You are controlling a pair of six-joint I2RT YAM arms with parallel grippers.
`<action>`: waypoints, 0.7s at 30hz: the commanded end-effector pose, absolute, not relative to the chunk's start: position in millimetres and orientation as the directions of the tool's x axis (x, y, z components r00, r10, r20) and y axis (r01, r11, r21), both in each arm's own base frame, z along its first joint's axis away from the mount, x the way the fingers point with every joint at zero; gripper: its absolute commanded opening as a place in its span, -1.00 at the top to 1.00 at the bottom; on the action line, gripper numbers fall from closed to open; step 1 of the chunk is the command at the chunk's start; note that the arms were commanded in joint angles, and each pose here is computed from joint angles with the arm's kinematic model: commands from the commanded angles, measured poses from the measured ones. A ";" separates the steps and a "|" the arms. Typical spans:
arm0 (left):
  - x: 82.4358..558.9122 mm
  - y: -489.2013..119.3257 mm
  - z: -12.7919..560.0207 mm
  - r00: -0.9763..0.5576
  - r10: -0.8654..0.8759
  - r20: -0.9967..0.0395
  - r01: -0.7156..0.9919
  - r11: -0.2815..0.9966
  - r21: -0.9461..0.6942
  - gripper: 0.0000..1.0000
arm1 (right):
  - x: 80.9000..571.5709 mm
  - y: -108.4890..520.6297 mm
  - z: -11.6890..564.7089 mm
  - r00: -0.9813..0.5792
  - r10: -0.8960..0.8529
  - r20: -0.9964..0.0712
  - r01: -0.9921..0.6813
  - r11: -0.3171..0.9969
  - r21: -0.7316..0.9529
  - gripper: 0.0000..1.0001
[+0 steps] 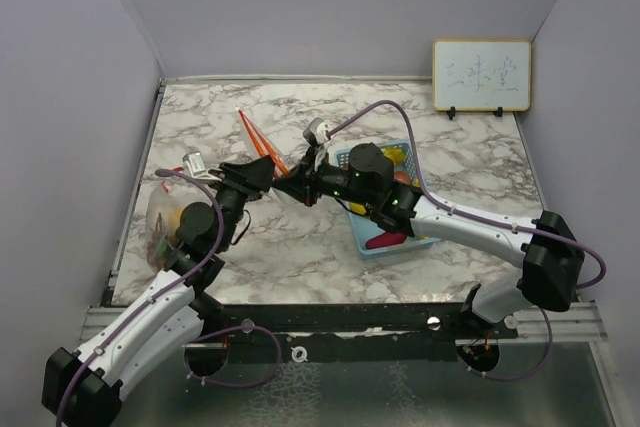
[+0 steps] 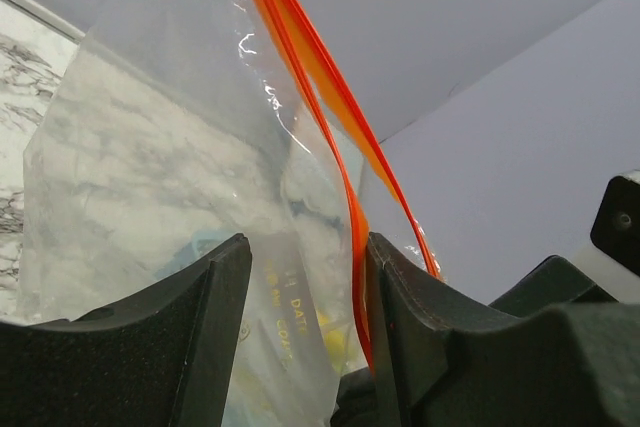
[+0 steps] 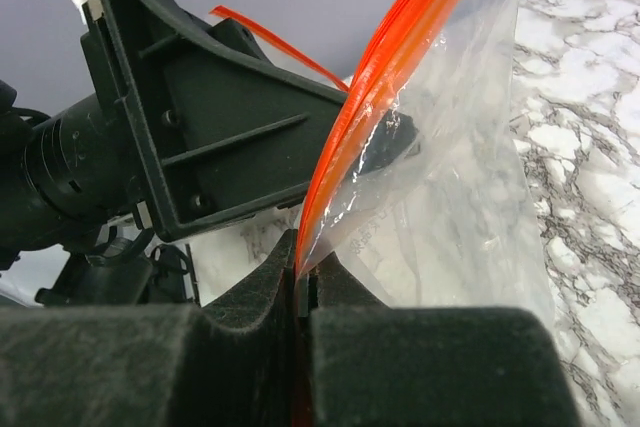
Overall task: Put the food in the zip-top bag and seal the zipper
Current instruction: Open the zipper of the food storage bag at the center of the board.
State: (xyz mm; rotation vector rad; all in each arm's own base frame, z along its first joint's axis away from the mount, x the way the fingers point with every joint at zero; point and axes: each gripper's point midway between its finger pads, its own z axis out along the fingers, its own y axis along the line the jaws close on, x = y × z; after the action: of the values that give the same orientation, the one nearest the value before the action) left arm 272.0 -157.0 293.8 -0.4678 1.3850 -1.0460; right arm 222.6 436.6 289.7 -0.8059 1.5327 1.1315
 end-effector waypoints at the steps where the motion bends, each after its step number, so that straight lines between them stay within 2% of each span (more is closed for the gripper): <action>1: 271.1 -161.2 310.3 -0.137 -0.825 -0.549 0.370 0.471 -0.801 0.05 | 214.1 436.5 305.4 -0.186 0.063 -0.981 -0.928 0.318 0.196 0.95; 3: 272.3 -162.5 304.9 -0.144 -0.821 -0.553 0.364 0.476 -0.800 0.20 | 212.3 436.2 305.9 -0.170 0.053 -0.984 -0.932 0.317 0.178 0.95; 5: 272.9 -163.7 301.2 -0.145 -0.817 -0.558 0.367 0.479 -0.797 0.47 | 211.8 435.6 303.9 -0.160 0.041 -0.986 -0.933 0.320 0.164 0.95; 7: 273.5 -164.0 297.4 -0.146 -0.809 -0.569 0.364 0.491 -0.791 0.89 | 215.7 432.3 299.0 -0.167 0.036 -0.985 -0.921 0.351 0.169 0.95; 8: 274.2 -163.7 295.0 -0.147 -0.802 -0.579 0.358 0.503 -0.787 1.00 | 220.5 429.7 297.2 -0.173 0.037 -0.984 -0.908 0.381 0.174 0.93; 9: 274.1 -163.1 293.8 -0.145 -0.793 -0.592 0.355 0.517 -0.779 1.00 | 225.5 426.9 295.4 -0.177 0.033 -0.984 -0.894 0.413 0.175 0.86; 12: 272.0 -160.8 290.4 -0.141 -0.753 -0.643 0.348 0.570 -0.744 1.00 | 236.8 416.1 297.7 -0.181 0.045 -0.983 -0.852 0.492 0.179 0.24; 14: 271.1 -156.6 287.9 -0.136 -0.717 -0.684 0.330 0.618 -0.714 1.00 | 243.5 411.1 302.7 -0.176 0.057 -0.983 -0.828 0.532 0.179 0.01; 16: 270.3 -153.1 284.4 -0.141 -0.667 -0.731 0.309 0.672 -0.673 1.00 | 248.8 409.8 306.1 -0.177 0.054 -0.983 -0.811 0.558 0.177 -0.07; 21: 266.5 -152.2 284.3 -0.169 -0.566 -0.807 0.306 0.748 -0.589 1.00 | 260.9 421.9 311.9 -0.172 0.047 -0.984 -0.800 0.577 0.167 -0.07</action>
State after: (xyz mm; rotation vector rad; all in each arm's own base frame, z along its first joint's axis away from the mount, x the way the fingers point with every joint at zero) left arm 271.8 -154.3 278.9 -0.3347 1.5105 -0.8717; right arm 245.6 417.8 294.4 -0.7065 1.5833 0.9123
